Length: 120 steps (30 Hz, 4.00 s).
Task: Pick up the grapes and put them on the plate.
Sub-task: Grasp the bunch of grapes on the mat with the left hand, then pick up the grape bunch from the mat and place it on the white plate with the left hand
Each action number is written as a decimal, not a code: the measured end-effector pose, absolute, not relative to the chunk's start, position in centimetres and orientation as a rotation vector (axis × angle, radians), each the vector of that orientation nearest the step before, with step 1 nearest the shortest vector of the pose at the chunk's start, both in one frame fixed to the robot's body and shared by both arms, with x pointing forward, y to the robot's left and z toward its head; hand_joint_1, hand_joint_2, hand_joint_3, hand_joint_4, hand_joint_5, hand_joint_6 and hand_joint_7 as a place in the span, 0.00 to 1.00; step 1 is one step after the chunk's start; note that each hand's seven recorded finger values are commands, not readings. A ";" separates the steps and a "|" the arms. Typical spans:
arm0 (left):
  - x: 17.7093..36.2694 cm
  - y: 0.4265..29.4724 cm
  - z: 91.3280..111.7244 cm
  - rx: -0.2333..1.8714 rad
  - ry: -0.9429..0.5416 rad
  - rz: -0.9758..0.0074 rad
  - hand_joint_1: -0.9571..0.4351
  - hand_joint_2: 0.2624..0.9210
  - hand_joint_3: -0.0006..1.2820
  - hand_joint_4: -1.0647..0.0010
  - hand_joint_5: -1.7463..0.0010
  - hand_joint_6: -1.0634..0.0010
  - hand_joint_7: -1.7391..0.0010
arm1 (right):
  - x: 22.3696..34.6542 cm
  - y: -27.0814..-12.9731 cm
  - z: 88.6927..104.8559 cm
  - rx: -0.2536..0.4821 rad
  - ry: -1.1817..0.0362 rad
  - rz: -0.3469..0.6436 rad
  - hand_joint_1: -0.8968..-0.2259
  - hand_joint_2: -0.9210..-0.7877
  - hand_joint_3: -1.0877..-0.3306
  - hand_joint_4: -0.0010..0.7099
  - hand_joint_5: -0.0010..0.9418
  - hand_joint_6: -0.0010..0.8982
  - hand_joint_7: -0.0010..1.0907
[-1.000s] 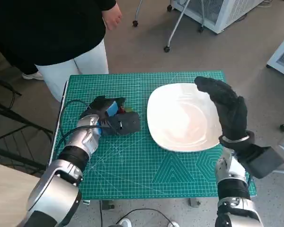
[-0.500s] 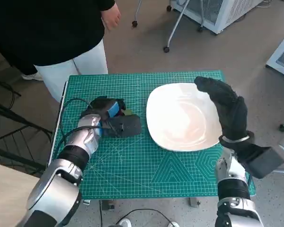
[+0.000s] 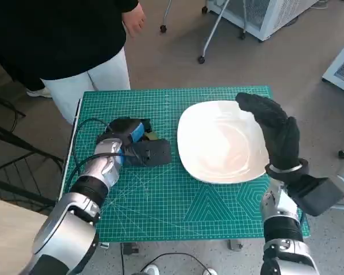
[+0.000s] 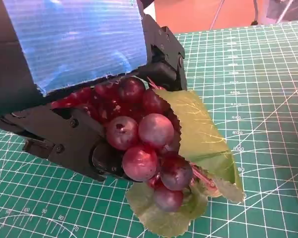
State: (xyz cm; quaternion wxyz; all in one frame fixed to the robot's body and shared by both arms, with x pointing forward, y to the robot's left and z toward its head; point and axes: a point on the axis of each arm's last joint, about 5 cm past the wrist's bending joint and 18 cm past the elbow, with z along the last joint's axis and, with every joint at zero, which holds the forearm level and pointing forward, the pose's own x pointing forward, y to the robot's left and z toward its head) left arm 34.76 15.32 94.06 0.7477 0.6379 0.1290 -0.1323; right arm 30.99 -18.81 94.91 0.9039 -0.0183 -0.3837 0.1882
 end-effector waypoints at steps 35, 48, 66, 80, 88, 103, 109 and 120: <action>34.9 15.1 96.0 1.372 0.232 -0.289 0.68 0.85 0.16 0.38 0.20 0.23 0.55 | 31.0 -18.8 95.0 -0.028 -0.798 0.381 0.57 0.00 0.70 0.38 0.00 0.24 0.00; 33.7 15.0 99.3 1.375 0.129 -0.248 0.69 0.89 0.17 0.41 0.29 0.41 0.31 | 31.1 -18.8 95.0 -0.024 -0.798 0.381 0.57 0.00 0.70 0.38 0.00 0.25 0.00; 32.0 14.1 101.8 1.357 -0.023 -0.228 0.69 0.99 0.07 0.38 0.23 0.40 0.42 | 31.1 -18.6 95.0 -0.007 -0.796 0.380 0.57 0.00 0.73 0.39 0.00 0.26 0.01; 32.2 12.6 101.7 1.346 -0.038 -0.284 0.69 1.00 0.06 0.33 0.27 0.43 0.39 | 31.0 -19.0 95.2 -0.012 -0.819 0.374 0.53 0.00 0.74 0.38 0.00 0.27 0.01; 33.4 9.5 102.5 1.348 -0.090 -0.373 0.69 1.00 0.06 0.32 0.27 0.42 0.40 | 30.8 -19.3 95.5 -0.018 -0.851 0.365 0.53 0.00 0.74 0.38 0.00 0.27 0.01; 35.0 4.2 103.1 1.335 -0.176 -0.534 0.69 1.00 0.06 0.40 0.23 0.36 0.43 | 29.9 -20.4 95.5 -0.044 -0.893 0.326 0.51 0.00 0.72 0.37 0.00 0.27 0.01; 35.1 3.1 102.9 1.325 -0.180 -0.571 0.69 0.98 0.07 0.41 0.20 0.32 0.48 | 29.5 -20.7 95.6 -0.044 -0.905 0.311 0.53 0.00 0.71 0.35 0.00 0.26 0.01; 34.9 1.0 103.0 1.333 -0.148 -0.615 0.69 0.61 0.47 0.46 0.18 0.43 0.29 | 28.8 -21.0 95.7 -0.049 -0.928 0.261 0.53 0.00 0.68 0.32 0.00 0.25 0.00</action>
